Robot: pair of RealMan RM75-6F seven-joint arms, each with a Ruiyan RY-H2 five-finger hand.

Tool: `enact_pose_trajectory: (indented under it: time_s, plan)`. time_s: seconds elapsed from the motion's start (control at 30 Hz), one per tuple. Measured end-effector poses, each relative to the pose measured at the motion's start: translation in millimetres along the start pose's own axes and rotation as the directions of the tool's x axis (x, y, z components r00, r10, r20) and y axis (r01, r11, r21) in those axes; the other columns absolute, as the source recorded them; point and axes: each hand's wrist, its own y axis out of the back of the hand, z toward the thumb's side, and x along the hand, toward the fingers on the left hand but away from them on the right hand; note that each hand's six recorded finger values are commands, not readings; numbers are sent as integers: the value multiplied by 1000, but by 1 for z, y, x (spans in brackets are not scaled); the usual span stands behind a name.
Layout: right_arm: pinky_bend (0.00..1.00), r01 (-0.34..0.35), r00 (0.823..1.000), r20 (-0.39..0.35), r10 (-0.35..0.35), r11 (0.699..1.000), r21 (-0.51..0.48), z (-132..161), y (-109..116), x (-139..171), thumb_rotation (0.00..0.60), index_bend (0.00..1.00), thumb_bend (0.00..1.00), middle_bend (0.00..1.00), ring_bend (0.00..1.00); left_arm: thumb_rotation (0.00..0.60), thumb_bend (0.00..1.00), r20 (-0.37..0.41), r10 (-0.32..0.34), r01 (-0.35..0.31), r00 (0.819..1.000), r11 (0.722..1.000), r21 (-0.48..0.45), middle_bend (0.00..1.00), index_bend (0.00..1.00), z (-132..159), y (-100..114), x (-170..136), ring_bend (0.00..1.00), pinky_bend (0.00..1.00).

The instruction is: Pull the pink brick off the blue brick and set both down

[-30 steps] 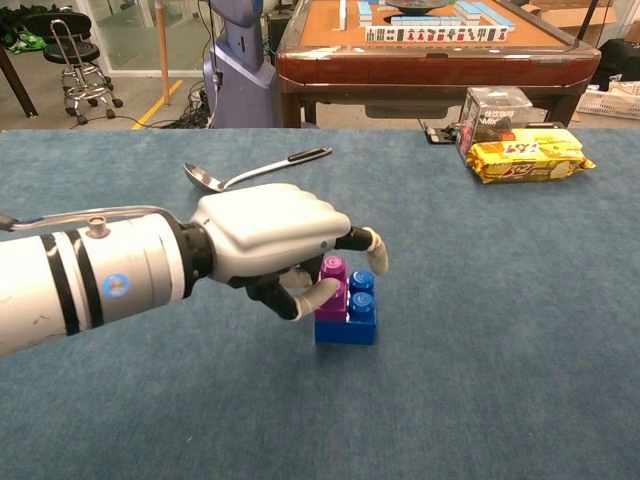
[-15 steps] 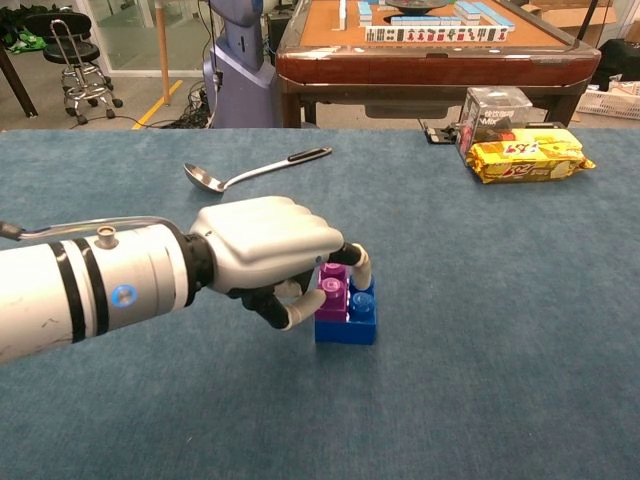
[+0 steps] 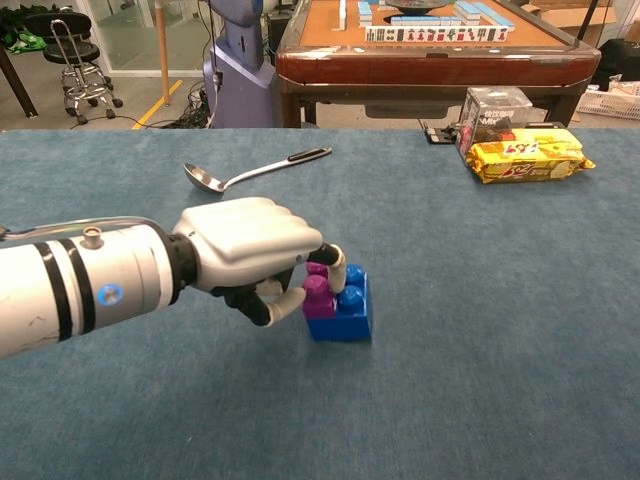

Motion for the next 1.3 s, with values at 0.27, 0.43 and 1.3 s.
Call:
enact_pose_trajectory:
  time_s: [0.27, 0.43, 1.3]
  plan:
    - [613, 2, 1000, -8, -2, 1000, -1, 3, 1, -2, 600, 425, 0, 449, 419, 600, 617, -52, -16, 15, 999, 1000, -24, 1000, 405, -22, -7, -16, 1000, 1000]
    - [613, 4, 1000, -16, -4, 1000, -2, 6, 2, -3, 600, 425, 0, 448, 419, 600, 617, -80, -24, 20, 997, 998, -53, 1000, 410, -33, -14, -27, 1000, 1000]
    - [988, -45, 972, -234, 14, 991, -129, 121, 12, -38, 600, 405, 0, 874, 881, 600, 571, -318, 155, -266, 935, 901, -342, 1000, 285, -103, 2, -97, 938, 1000]
